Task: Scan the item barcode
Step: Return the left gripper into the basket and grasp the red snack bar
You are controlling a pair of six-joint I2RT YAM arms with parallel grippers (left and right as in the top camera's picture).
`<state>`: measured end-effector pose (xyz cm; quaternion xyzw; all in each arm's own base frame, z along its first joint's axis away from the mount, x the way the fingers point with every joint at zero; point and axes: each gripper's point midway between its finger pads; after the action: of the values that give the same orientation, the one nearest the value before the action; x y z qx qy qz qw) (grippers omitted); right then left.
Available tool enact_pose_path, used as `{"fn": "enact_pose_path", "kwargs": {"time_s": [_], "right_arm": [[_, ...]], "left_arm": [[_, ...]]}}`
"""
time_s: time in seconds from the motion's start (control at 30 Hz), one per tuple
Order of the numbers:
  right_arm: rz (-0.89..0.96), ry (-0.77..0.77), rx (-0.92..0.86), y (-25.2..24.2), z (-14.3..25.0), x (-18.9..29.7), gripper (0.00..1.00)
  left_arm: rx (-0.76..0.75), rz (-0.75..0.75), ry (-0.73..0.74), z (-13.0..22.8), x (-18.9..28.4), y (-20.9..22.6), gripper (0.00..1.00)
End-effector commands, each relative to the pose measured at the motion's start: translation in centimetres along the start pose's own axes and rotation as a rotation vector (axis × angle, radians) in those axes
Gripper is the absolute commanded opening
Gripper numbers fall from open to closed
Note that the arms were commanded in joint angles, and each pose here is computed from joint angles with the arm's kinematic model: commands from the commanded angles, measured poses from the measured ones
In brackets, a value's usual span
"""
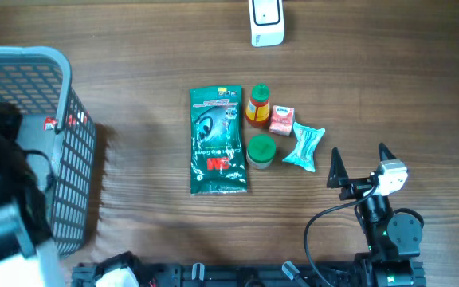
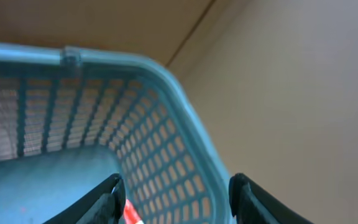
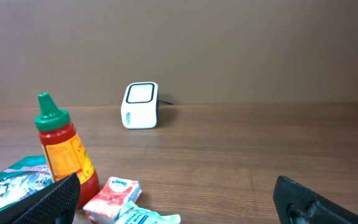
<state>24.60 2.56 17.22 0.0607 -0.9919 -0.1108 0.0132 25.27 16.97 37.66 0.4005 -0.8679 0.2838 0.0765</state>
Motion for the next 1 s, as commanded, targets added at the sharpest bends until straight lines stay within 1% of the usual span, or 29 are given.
{"fn": "enact_pose_path", "kwargs": {"time_s": [0.0,0.1,0.2,0.23,0.3,0.33,0.4,0.43,0.5,0.63,0.77,0.9,0.97], "right_arm": [[0.005,-0.005,0.011,-0.1,-0.1,0.0,1.0],[0.005,-0.005,0.011,-0.1,-0.1,0.0,1.0],[0.005,-0.005,0.011,-0.1,-0.1,0.0,1.0],[0.005,-0.005,0.011,-0.1,-0.1,0.0,1.0],[0.005,-0.005,0.011,-0.1,-0.1,0.0,1.0],[0.005,-0.005,0.011,-0.1,-0.1,0.0,1.0],[0.005,-0.005,0.011,-0.1,-0.1,0.0,1.0],[0.005,-0.005,0.011,-0.1,-0.1,0.0,1.0],[0.005,-0.005,0.011,-0.1,-0.1,0.0,1.0],[0.005,-0.005,0.011,-0.1,-0.1,0.0,1.0],[0.005,-0.005,0.011,-0.1,-0.1,0.0,1.0],[0.005,-0.005,0.011,-0.1,-0.1,0.0,1.0],[0.005,-0.005,0.011,-0.1,-0.1,0.0,1.0]], "left_arm": [[0.156,0.072,0.286,3.9,-4.9,0.6,0.55],[0.263,0.071,0.447,6.4,-8.0,1.9,0.52],[0.348,0.093,0.64,10.0,-11.3,2.6,0.47],[0.391,0.065,0.716,11.9,-12.6,3.2,0.46],[0.431,0.016,0.784,14.0,-14.1,4.1,0.46],[0.444,-0.006,0.821,15.3,-14.8,4.4,0.47],[0.462,-0.047,0.88,17.5,-15.9,4.8,0.54],[0.455,-0.057,0.911,18.9,-16.6,4.8,0.58],[0.444,-0.069,0.949,20.8,-17.7,4.7,0.63],[0.453,-0.106,1.011,23.9,-18.8,4.7,0.64],[0.446,-0.133,1.051,25.9,-19.3,5.0,0.64],[0.435,-0.162,1.048,26.7,-19.7,5.8,0.64],[0.444,-0.175,1.062,27.7,-19.9,5.9,0.64]]}}
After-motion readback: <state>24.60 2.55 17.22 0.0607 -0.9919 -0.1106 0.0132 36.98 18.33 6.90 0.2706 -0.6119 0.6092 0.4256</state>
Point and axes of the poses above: each gripper's point midway between its finger pads, its own x axis back along the fingers, its own y axis along the line the jaws close on, z = x × y, and after that the axes turned 9 degrees about -x, right-handed
